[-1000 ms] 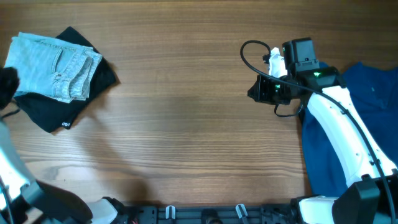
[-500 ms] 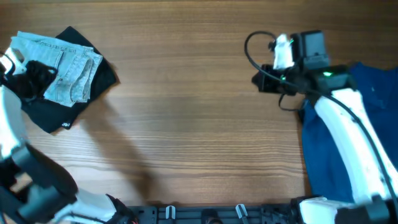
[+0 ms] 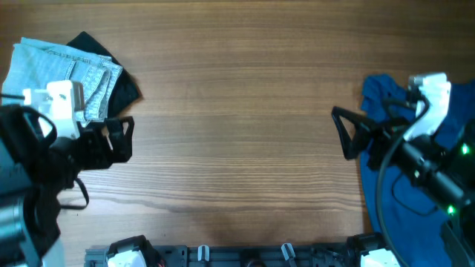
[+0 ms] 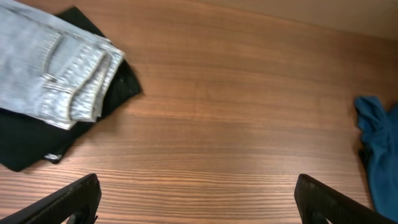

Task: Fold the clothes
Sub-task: 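Release the jeans with the left gripper and withdraw both arms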

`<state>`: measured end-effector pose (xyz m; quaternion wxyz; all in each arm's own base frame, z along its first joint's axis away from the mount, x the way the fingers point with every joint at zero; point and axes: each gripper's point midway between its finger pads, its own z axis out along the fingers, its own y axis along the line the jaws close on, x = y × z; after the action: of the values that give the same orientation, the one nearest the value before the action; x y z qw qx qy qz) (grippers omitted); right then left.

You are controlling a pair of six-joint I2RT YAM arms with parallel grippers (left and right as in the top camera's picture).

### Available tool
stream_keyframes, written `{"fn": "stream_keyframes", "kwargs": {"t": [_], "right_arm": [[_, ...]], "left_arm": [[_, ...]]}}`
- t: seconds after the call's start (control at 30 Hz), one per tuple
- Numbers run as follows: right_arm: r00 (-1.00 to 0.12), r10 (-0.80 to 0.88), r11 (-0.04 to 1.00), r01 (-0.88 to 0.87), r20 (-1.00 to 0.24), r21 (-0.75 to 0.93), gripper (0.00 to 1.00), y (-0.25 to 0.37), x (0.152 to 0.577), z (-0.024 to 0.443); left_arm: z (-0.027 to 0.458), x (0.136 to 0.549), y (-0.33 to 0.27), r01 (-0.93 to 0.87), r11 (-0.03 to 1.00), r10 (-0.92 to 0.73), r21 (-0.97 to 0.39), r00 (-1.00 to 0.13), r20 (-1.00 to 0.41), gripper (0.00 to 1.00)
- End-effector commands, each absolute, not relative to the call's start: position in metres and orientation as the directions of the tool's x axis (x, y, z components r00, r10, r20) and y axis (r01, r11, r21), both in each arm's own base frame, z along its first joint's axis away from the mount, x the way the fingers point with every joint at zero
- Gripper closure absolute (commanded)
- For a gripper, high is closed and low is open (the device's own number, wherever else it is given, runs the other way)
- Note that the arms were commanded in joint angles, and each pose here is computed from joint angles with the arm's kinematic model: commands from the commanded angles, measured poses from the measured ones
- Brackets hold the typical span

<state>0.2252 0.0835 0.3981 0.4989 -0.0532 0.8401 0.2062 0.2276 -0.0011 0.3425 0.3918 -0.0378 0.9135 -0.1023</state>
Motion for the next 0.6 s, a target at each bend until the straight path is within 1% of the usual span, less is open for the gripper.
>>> {"fn": "stream_keyframes", "kwargs": {"t": [0.0, 0.1, 0.3, 0.37, 0.43, 0.47, 0.5, 0.57], "right_arm": [[-0.504, 0.118, 0.918, -0.274, -0.855, 0.288, 0.00, 0.079, 0.218, 0.395], [-0.529, 0.116, 0.919, -0.264, -0.840, 0.294, 0.00, 0.079, 0.218, 0.389], [-0.544, 0.113, 0.920, -0.259, -0.831, 0.295, 0.00, 0.079, 0.221, 0.385], [-0.574, 0.107, 0.922, -0.249, -0.812, 0.297, 0.00, 0.079, 0.219, 0.377], [-0.575, 0.096, 0.943, -0.210, -0.813, 0.260, 0.00, 0.070, 0.220, 0.373], [-0.555, 0.088, 0.956, -0.187, -0.827, 0.228, 0.00, 0.063, 0.225, 0.374], [-0.512, 0.058, 0.962, -0.201, -0.857, 0.186, 0.00, 0.061, 0.231, 0.380], [-0.365, -0.050, 0.955, -0.290, -0.930, 0.063, 0.00, 0.066, 0.241, 0.399]], "left_arm": [[0.350, 0.215, 0.000, 0.015, 0.986, -0.117, -0.168, -0.658, -0.744, 0.00], [0.353, 0.211, -0.001, 0.018, 0.986, -0.114, -0.164, -0.645, -0.756, 0.00], [0.353, 0.211, -0.001, 0.018, 0.986, -0.114, -0.164, -0.645, -0.756, 0.00], [0.353, 0.211, -0.001, 0.018, 0.986, -0.114, -0.164, -0.645, -0.756, 0.00], [0.353, 0.211, -0.001, 0.018, 0.986, -0.114, -0.164, -0.645, -0.756, 0.00], [0.353, 0.211, -0.001, 0.018, 0.986, -0.114, -0.164, -0.645, -0.756, 0.00], [0.353, 0.211, -0.001, 0.018, 0.986, -0.114, -0.164, -0.645, -0.756, 0.00], [0.353, 0.211, -0.001, 0.018, 0.986, -0.114, -0.164, -0.645, -0.756, 0.00]]}}
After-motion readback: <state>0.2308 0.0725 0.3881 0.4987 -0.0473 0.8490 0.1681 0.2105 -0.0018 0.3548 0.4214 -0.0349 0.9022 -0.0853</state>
